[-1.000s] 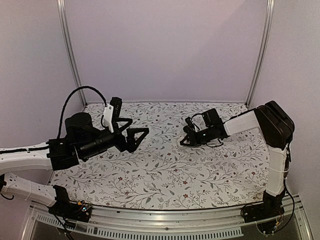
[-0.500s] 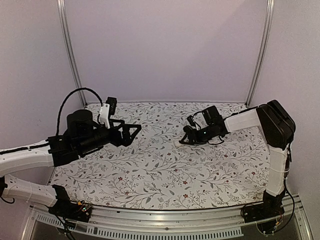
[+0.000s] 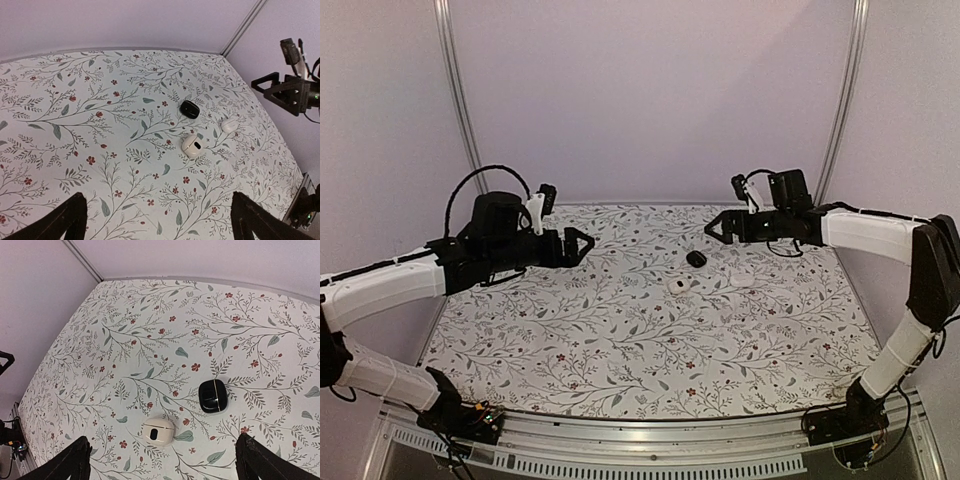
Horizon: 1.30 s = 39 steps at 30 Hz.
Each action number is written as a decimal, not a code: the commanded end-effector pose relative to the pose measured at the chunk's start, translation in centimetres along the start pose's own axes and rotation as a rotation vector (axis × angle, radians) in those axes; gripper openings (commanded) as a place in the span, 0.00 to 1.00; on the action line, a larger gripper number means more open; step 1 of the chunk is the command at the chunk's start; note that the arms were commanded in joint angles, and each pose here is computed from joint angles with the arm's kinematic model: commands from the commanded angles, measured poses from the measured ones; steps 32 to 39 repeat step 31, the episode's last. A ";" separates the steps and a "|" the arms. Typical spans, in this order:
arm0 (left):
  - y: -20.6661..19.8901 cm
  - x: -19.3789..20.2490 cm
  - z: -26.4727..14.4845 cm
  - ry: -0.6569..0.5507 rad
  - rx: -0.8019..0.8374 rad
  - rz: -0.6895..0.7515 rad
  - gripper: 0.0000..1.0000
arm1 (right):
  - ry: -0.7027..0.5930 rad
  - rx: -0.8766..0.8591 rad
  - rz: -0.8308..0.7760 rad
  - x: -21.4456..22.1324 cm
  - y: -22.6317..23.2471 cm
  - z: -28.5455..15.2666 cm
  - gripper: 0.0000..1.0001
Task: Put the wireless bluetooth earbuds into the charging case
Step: Place the charging case with the earbuds at the center of the board, then reset both arms
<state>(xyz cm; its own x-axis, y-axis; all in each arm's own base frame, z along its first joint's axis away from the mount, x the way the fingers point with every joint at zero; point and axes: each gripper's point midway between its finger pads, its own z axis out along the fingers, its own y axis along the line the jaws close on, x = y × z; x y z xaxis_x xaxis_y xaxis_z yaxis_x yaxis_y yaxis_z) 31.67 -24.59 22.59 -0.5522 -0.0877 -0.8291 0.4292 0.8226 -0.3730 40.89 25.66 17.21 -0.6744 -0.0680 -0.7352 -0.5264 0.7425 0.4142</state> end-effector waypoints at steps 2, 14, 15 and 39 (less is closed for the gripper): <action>2.4 0.6 0.6 0.095 -0.026 -0.046 1.00 | -0.159 0.112 -0.042 -3.2 -0.5 -5.3 0.99; 7.0 3.7 0.5 0.137 -0.171 -0.123 1.00 | -0.373 0.258 0.070 0.3 -3.4 -11.5 0.99; 7.3 4.1 0.5 0.140 -0.184 -0.129 1.00 | -0.377 0.270 0.080 0.9 -3.7 -11.6 0.99; 8.3 5.6 0.6 0.165 -0.222 -0.169 1.00 | -0.353 0.240 0.083 3.7 -4.3 -10.3 0.99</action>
